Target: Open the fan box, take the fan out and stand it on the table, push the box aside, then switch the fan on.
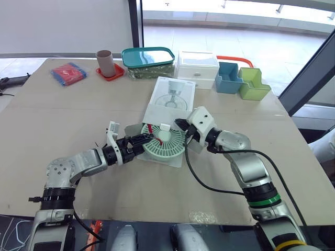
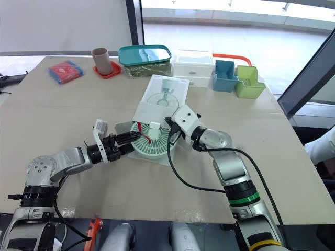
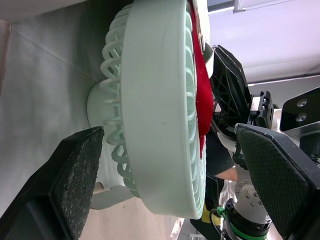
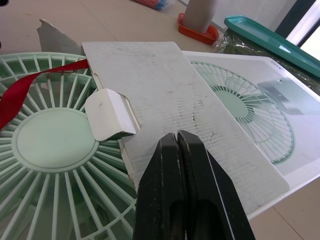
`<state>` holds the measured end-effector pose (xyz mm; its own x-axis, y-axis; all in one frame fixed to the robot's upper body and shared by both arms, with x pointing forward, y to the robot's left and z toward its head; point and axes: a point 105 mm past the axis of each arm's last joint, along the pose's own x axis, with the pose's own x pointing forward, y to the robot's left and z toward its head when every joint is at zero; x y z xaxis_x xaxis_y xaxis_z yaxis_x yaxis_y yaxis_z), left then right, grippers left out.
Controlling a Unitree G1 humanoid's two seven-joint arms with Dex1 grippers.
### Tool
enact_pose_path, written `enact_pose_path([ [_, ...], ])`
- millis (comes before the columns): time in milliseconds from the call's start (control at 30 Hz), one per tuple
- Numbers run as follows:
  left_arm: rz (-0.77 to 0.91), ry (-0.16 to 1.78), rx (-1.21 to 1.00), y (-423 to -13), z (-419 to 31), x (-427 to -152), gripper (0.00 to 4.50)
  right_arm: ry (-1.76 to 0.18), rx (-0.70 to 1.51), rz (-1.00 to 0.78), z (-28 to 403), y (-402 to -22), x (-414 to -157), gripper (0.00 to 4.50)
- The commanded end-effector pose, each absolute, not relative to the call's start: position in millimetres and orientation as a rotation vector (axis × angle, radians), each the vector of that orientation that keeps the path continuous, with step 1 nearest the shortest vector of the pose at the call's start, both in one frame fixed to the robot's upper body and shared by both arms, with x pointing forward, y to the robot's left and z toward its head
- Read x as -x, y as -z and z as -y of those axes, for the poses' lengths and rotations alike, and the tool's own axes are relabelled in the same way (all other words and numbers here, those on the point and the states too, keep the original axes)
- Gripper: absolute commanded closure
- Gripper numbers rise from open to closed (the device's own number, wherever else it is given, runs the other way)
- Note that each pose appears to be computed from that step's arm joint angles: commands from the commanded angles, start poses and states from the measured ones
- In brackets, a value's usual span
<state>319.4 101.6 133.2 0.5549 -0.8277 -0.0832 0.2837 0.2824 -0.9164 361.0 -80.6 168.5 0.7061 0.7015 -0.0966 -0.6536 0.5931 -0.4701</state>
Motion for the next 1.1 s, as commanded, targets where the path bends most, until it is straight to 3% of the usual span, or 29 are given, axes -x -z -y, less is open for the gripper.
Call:
enact_pose_path([
  [33, -0.609, 0.828, 1.048, -138.0, -104.6, -322.6, 0.56, -0.798, 0.509, 0.069, 82.3, -160.0, -358.7, 4.50],
  [167, -0.613, 0.827, 1.051, -135.7, -100.2, -323.9, 1.58, -0.797, 0.510, 0.068, 83.0, -159.6, -358.2, 4.50],
  [200, -0.617, 0.825, 1.053, -134.8, -99.9, -323.8, 2.13, -0.797, 0.511, 0.068, 83.1, -159.4, -358.0, 4.50],
  [300, -0.621, 0.823, 1.056, -133.6, -99.1, -323.8, 2.73, -0.796, 0.511, 0.067, 83.4, -159.2, -357.8, 4.50],
  [567, -0.628, 0.845, 1.050, -134.4, -100.7, -318.5, 2.78, -0.793, 0.512, 0.072, 83.8, -160.3, -358.0, 4.50],
  [1100, -0.703, 0.833, 1.096, -119.1, -119.9, -257.9, 2.79, -0.790, 0.506, 0.073, 83.7, -159.9, -359.3, 4.50],
])
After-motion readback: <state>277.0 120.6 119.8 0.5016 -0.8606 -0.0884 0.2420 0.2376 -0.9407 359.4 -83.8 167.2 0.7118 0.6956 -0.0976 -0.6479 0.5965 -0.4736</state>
